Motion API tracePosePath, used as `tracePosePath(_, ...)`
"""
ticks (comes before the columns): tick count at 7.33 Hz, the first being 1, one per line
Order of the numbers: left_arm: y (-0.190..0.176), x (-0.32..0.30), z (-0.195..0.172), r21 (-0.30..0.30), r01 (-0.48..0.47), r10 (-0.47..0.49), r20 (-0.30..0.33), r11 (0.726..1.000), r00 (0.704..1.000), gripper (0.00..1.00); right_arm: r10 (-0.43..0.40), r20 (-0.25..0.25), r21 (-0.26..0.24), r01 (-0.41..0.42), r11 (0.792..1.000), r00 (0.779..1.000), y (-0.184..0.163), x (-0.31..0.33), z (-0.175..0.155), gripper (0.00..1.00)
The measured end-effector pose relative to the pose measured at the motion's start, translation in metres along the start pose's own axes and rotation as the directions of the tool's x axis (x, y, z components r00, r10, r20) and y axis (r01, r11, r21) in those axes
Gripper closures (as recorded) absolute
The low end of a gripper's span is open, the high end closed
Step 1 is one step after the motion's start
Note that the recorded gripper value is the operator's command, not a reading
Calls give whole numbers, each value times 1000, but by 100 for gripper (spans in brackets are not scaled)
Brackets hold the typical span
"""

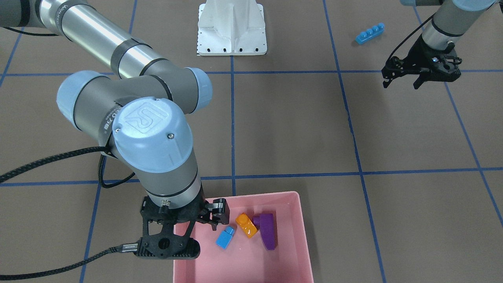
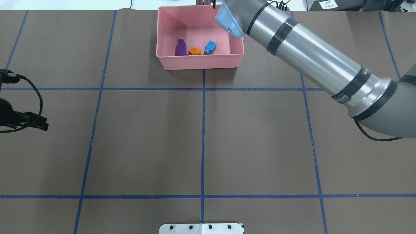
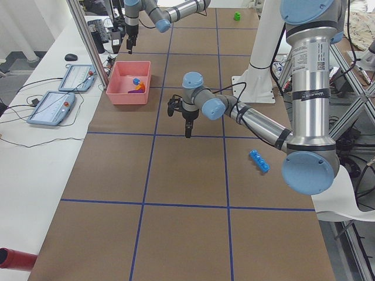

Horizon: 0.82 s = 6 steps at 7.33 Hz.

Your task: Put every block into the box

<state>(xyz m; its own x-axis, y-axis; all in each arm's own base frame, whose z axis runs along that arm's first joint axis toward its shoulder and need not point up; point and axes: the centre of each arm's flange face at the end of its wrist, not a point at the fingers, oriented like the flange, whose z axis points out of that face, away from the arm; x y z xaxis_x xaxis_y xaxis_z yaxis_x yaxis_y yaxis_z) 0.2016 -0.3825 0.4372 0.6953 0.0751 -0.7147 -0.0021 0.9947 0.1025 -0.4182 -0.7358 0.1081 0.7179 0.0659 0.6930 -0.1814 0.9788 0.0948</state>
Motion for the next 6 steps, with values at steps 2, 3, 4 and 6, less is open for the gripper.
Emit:
tracePosePath(2,45,-47,4,-8,-114,114,-3,993,994,0,-46,9,-18,46,999,999,22,69,-10,0)
tracePosePath(3,66,-61,7,-19,-171,171,-11,985,985,0,-71,16,-24,71,997,997,33,114,-12,0)
tracePosePath(4,82,-59,12,-32,-225,224,-34,974,974,0,-95,10,-32,96,995,995,49,153,-16,0)
tracePosePath(6,114,-26,37,-92,-339,329,-103,936,939,0,-148,-11,-56,148,987,989,106,224,-29,0)
